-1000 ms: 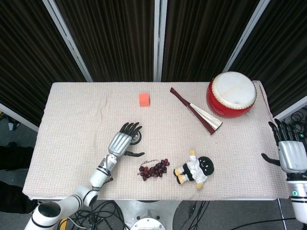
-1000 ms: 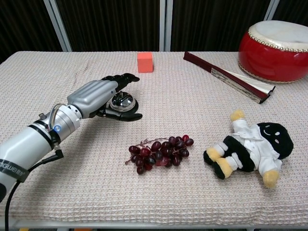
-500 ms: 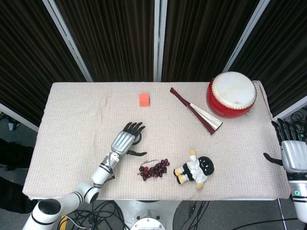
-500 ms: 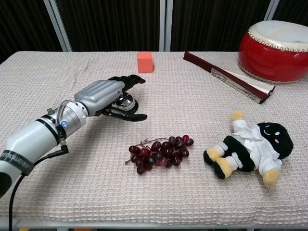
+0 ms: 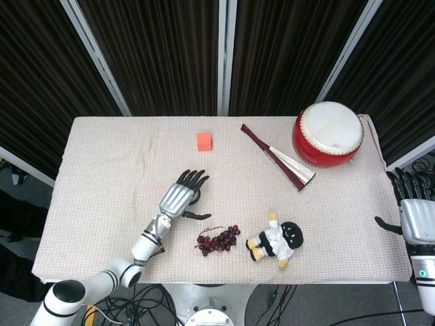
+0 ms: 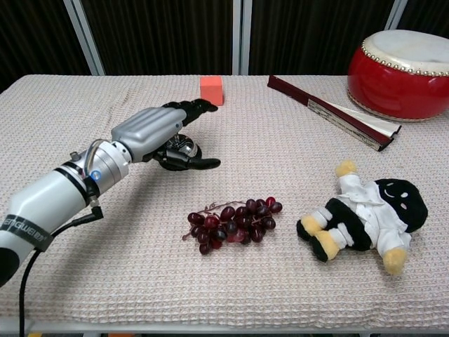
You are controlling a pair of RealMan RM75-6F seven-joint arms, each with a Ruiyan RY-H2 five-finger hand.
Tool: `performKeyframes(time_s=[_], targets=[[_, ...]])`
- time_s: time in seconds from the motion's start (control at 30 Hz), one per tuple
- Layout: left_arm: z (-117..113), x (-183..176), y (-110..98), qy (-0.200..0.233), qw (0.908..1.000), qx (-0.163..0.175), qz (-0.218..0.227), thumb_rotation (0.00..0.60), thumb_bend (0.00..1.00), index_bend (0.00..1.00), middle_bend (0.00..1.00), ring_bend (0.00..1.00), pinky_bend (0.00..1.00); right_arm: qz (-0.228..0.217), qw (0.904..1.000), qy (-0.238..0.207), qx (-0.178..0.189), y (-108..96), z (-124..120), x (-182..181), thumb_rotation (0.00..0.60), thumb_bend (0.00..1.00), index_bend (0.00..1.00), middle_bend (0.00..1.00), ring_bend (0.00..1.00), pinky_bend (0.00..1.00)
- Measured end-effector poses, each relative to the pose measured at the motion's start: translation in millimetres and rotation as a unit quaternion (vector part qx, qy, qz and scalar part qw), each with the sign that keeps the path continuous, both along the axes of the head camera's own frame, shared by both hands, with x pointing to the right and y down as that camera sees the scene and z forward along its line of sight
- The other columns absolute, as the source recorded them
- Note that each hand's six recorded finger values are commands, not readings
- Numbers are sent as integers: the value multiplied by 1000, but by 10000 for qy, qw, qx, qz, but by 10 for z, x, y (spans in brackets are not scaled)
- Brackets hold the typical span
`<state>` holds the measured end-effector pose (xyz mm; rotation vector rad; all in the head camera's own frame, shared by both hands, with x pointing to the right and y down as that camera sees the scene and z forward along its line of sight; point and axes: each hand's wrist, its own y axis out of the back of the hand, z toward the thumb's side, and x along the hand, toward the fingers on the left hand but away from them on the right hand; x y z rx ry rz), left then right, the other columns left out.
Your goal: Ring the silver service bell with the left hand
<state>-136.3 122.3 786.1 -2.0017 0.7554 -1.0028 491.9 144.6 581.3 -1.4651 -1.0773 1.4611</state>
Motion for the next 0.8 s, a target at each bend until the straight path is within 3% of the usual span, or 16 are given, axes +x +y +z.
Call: performKeyframes(time_s=[0.3,0.6,0.8], targets=[[209,-55,251,-264,9982,-490,221,134,0,0,0,0,0,-13,10000,-41,-88,4,52,-15,600,18,0,0,0,0],[-37,51,25,40,9999,-87,117,123,0,0,0,0,0,45,10000,-73,-28,6,12,27,600,18,0,0,0,0],[166,-35,258,-350,9972,-539,388,123,0,0,0,0,0,22,9999,-74,-115,18,71,10,600,18,0,0,0,0]])
